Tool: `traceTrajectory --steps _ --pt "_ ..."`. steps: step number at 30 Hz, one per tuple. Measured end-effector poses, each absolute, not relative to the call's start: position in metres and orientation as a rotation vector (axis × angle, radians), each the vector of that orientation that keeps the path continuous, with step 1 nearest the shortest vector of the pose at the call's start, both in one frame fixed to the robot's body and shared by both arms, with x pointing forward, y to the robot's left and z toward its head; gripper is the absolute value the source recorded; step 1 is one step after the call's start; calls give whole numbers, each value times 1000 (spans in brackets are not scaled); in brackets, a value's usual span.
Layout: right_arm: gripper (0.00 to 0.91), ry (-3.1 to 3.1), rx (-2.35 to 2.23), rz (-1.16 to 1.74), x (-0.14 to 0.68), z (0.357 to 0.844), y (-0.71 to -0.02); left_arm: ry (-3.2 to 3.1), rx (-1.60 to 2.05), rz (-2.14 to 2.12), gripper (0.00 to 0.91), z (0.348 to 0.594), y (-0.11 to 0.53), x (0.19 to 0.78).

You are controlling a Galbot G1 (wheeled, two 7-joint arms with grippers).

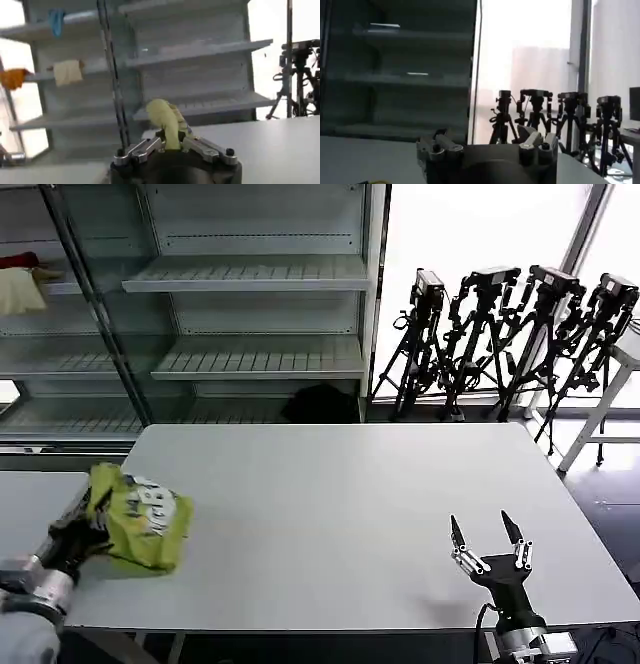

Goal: Fold and organize the clothes.

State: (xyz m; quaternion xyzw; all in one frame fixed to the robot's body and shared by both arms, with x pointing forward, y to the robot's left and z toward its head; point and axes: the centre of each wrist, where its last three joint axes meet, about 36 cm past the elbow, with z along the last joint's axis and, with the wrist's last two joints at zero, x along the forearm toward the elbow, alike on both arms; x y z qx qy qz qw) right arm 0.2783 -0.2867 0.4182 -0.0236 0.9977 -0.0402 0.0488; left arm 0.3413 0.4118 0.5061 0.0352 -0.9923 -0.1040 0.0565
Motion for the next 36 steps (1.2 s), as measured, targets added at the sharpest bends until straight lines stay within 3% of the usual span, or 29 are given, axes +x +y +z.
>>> traceTrajectory --steps 3,6,13,16,27,28,29,30,31,34,35,36 --pt "907 3039 -72 -116 279 418 -286 -3025 31 -445 0 516 413 347" --pt "907 3037 -73 -112 279 419 -285 -3013 -42 -564 0 504 407 352" --pt "907 3042 -81 -114 280 418 -284 -2901 -253 -660 20 414 356 353" --pt "907 3047 -81 -117 280 417 -285 -2883 -346 -641 20 389 324 352" --pt "907 3047 -83 -110 281 415 -282 -2869 -519 -544 30 383 250 367" --pt "907 3046 -83 -108 282 416 -281 -2864 -522 -532 111 383 244 368" --pt "907 3045 -83 -108 282 416 -281 -2859 -523 -518 302 383 238 371" --pt "907 3045 -83 -108 282 416 -280 -2858 -522 -506 675 384 233 372" --pt "907 3044 -83 -108 282 416 -280 -2856 -521 -493 715 384 227 374" --pt "907 3048 -83 -103 282 416 -278 -2862 -508 -453 584 388 209 383" --pt "907 3048 -83 -102 282 416 -278 -2865 -500 -436 393 390 202 386" --pt "907 3049 -84 -102 282 415 -277 -2871 -492 -422 322 393 196 390"
